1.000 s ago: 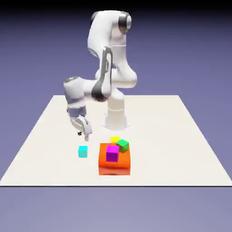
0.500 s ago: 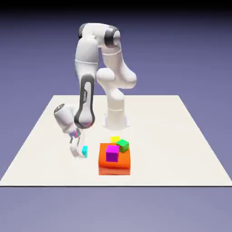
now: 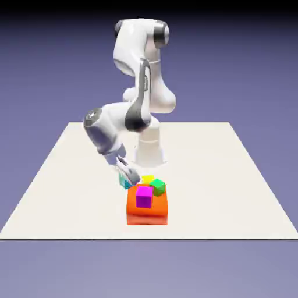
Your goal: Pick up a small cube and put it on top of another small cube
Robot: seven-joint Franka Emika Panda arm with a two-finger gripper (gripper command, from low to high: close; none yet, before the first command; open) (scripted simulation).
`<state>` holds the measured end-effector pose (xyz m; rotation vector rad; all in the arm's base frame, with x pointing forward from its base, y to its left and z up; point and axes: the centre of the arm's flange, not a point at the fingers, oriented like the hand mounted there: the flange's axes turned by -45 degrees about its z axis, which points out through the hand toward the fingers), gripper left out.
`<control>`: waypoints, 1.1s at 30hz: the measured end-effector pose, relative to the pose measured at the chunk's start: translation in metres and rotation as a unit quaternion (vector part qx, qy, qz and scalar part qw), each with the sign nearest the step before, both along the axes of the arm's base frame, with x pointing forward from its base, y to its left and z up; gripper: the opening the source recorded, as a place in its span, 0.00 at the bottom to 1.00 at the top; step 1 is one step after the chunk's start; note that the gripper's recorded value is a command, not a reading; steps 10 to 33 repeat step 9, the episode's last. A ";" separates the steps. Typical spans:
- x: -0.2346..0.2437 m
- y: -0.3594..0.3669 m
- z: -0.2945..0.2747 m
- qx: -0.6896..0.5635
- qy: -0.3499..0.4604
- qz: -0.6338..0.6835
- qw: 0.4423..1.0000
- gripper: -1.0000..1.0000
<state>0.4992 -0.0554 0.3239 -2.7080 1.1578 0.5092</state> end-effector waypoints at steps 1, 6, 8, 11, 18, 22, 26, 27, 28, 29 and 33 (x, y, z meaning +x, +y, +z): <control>0.003 0.002 0.006 -0.003 0.000 0.007 1.000 0.00; -0.010 0.014 -0.060 -0.003 0.000 0.006 1.000 0.00; -0.010 0.014 -0.061 -0.004 0.001 0.006 1.000 1.00; -0.010 0.014 -0.061 -0.004 0.001 0.006 1.000 1.00; -0.010 0.014 -0.061 -0.004 0.001 0.006 1.000 1.00; -0.010 0.014 -0.061 -0.004 0.001 0.006 1.000 1.00; -0.010 0.014 -0.061 -0.004 0.001 0.006 1.000 1.00; -0.010 0.014 -0.061 -0.004 0.001 0.006 1.000 1.00; -0.010 0.014 -0.061 -0.004 0.001 0.006 1.000 1.00; -0.010 0.014 -0.061 -0.004 0.001 0.006 1.000 1.00; -0.010 0.014 -0.061 -0.004 0.001 0.006 1.000 1.00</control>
